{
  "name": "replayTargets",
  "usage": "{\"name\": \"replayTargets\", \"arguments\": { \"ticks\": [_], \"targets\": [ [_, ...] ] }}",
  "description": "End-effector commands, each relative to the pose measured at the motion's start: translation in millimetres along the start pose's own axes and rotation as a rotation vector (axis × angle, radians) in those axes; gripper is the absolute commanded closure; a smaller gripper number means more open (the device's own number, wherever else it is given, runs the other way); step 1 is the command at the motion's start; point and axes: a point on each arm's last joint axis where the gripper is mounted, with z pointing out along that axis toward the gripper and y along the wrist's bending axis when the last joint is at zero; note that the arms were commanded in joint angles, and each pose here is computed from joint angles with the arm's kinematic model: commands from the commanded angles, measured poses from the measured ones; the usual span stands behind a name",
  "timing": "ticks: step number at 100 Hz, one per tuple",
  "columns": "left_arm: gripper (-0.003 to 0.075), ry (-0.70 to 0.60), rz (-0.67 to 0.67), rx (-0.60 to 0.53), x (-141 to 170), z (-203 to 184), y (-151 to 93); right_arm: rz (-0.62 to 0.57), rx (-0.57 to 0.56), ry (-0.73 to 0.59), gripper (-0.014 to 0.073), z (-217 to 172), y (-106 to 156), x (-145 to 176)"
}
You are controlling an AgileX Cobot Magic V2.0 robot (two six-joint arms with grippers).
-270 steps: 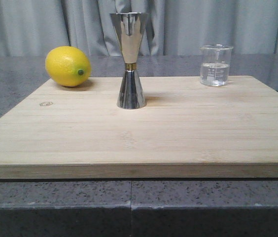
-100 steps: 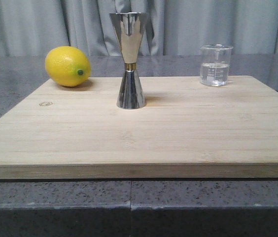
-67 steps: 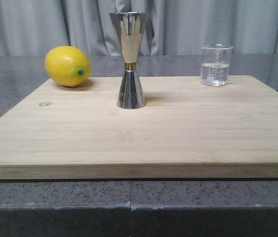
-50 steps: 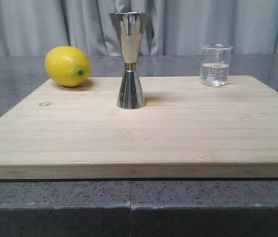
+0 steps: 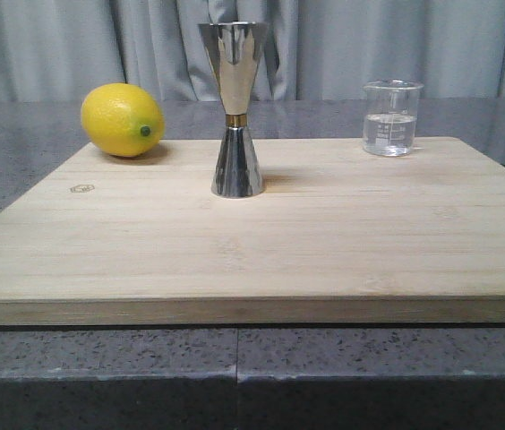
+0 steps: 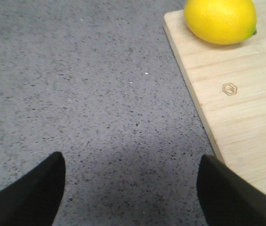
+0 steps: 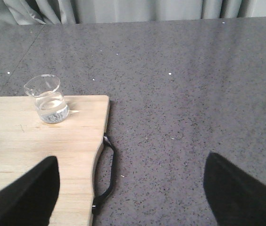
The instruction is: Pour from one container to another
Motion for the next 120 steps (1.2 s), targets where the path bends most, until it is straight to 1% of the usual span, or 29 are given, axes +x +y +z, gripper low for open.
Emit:
{"name": "replayTargets", "arguments": {
  "ticks": [1, 9, 25, 33, 45, 60, 70, 82, 96, 120],
  "targets": [
    [0.0206, -0.064, -0.004, 0.044, -17, 6, 0, -0.002, 0.012, -0.089, 0.0012, -3, -1, -16],
    [0.0206, -0.054, -0.007, 0.114, -22, 22, -1, -0.002, 0.012, -0.089, 0.0012, -3, -1, -16],
    [0.0206, -0.087, 0.021, 0.275, -34, 51, -6, -0.002, 0.012, -0.089, 0.0012, -3, -1, -16],
    [0.0206, -0.135, 0.074, 0.347, -39, 62, -9, -0.002, 0.012, -0.089, 0.0012, -3, -1, -16],
    [0.0206, -0.209, 0.11, 0.425, -45, 76, -11, -0.002, 0.012, -0.089, 0.0012, -3, -1, -16],
    [0.0206, -0.256, 0.144, 0.519, -42, 93, -15, -0.002, 0.012, -0.089, 0.0012, -3, -1, -16],
    [0.0206, -0.314, 0.196, 0.616, -40, 101, -21, -0.002, 0.012, -0.089, 0.0012, -3, -1, -16],
    [0.0206, -0.357, 0.204, 0.711, -38, 110, -25, -0.002, 0.012, -0.089, 0.0012, -3, -1, -16],
    [0.0206, -0.406, 0.241, 0.79, -37, 120, -27, -0.002, 0.012, -0.089, 0.0012, -3, -1, -16],
    [0.0206, -0.494, 0.261, 0.924, -34, 136, -29, -0.002, 0.012, -0.089, 0.0012, -3, -1, -16]
  ]
}}
